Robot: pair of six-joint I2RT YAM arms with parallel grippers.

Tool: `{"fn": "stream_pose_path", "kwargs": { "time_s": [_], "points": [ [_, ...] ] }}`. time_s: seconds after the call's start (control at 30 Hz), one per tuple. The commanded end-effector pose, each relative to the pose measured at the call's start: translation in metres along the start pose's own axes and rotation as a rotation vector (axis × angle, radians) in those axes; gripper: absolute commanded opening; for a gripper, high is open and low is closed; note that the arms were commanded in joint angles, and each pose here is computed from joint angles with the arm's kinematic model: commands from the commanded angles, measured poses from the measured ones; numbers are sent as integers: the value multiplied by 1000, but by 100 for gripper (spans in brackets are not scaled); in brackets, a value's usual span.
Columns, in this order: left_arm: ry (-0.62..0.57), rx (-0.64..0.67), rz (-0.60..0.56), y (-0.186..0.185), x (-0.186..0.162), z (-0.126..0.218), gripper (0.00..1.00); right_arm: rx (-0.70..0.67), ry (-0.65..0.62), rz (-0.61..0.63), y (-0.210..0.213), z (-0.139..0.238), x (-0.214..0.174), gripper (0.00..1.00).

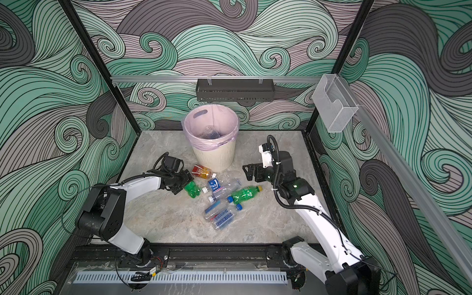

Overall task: Throw the plastic bottles in the bin
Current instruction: 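Return the right gripper to the pile while the left gripper grasps a Sprite bottle, then lift the green Sprite bottle over the bin and open the left gripper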

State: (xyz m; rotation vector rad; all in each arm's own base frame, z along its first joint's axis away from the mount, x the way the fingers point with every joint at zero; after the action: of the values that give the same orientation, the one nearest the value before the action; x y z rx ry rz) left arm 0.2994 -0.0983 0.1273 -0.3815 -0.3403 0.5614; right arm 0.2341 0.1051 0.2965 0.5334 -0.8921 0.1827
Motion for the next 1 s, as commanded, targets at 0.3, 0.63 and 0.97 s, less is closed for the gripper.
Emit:
{"fn": "stream_pose_path", "kwargs": {
  "time_s": [0.3,0.63,0.97],
  "points": [
    [8,130,-128,29,-16,17,62,15,3,-24,-2,-10,-1,100],
    [-84,146,-206,24,-10,49,59,20,12,-35,-2,-15,1,100],
    [-142,102,-391,9,-3,96,55,-4,67,-37,-9,-20,-15,100]
  ]
}}
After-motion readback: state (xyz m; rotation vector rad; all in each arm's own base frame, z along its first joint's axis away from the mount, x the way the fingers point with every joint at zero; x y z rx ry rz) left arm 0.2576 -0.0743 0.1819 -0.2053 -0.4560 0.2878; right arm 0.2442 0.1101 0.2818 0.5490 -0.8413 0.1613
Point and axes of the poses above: each gripper's point midway between its finger pads, its own z axis back along the fingers, its own y axis along the line the jaws close on, x = y × z, the point moved 10 cm from there along z, back along the fingers, and after that the axes turned 3 degrees about -z, right-handed, at the moved point
